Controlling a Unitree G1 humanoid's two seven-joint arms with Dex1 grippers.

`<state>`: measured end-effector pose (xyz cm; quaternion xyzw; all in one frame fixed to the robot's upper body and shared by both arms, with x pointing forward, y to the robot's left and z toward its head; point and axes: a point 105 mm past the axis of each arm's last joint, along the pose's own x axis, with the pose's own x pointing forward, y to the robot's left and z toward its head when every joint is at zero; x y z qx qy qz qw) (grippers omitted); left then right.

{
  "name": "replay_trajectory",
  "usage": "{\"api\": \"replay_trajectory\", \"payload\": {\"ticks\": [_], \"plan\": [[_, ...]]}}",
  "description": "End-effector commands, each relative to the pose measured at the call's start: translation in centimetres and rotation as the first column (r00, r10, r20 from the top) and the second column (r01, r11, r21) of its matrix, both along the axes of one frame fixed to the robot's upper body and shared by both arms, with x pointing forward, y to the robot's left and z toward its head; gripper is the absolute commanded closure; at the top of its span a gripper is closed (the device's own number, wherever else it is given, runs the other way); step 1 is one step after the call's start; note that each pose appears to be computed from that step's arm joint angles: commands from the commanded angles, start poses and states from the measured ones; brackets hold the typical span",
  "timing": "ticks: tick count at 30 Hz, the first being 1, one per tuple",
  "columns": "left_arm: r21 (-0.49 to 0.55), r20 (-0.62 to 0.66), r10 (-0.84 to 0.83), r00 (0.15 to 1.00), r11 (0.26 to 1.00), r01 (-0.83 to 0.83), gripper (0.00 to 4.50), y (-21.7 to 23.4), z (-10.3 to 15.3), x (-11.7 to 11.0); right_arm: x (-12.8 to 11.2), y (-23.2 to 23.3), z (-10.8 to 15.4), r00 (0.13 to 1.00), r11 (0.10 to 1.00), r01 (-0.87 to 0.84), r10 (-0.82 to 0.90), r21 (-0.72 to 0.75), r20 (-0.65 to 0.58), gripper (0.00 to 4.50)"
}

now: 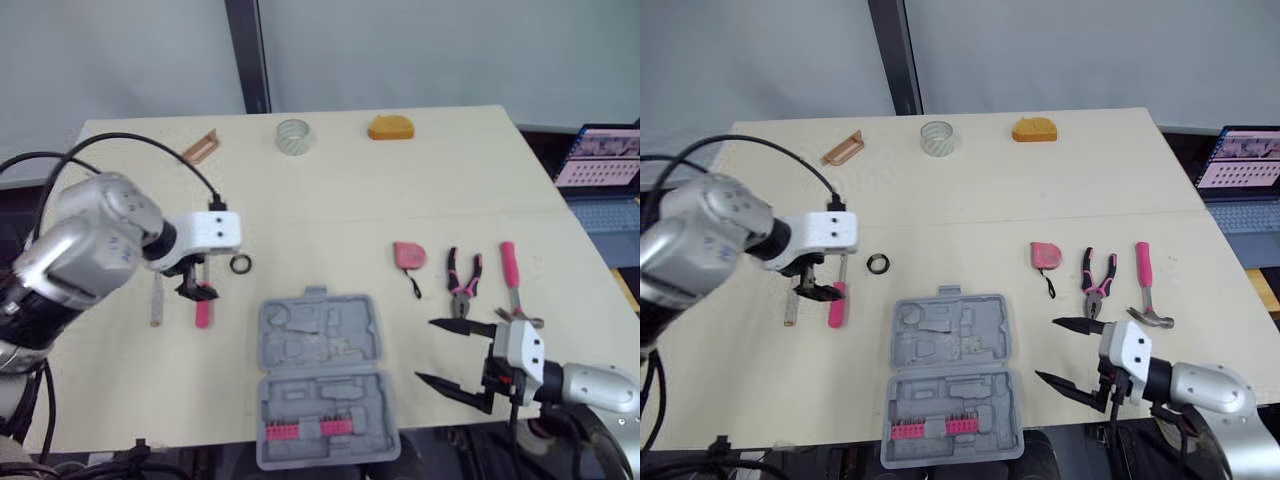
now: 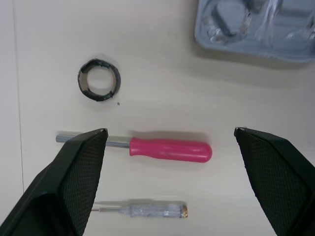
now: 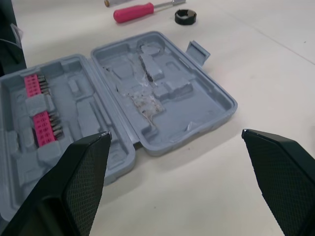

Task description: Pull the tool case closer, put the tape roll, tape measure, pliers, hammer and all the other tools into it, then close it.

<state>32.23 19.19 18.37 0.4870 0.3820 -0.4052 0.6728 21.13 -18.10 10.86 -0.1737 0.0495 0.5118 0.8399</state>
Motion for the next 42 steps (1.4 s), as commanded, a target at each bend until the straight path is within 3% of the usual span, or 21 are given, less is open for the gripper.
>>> {"api": "replay_trajectory", "payload": {"ticks": [1, 16, 42], "plan": [[0.079, 0.041, 0.023, 0.999, 0.997, -0.027, 0.07, 0.8, 0.5, 1.4, -0.1, -0.2, 0.6, 1.000, 1.000, -0.015, 0.016, -0.001, 0.026, 0.00], [0.024, 0.023, 0.034, 0.999, 0.999, -0.035, 0.07, -0.8, -3.4, 5.8, -0.3, -0.9, 0.6, 0.999, 1.000, 0.016, -0.015, -0.014, 0.032, 0.00], [-0.086, -0.018, 0.080, 0.997, 0.993, -0.081, 0.07, -1.2, -7.2, 6.6, -0.6, -1.7, 0.1, 0.998, 0.999, 0.047, -0.047, -0.006, 0.052, 0.00]]}}
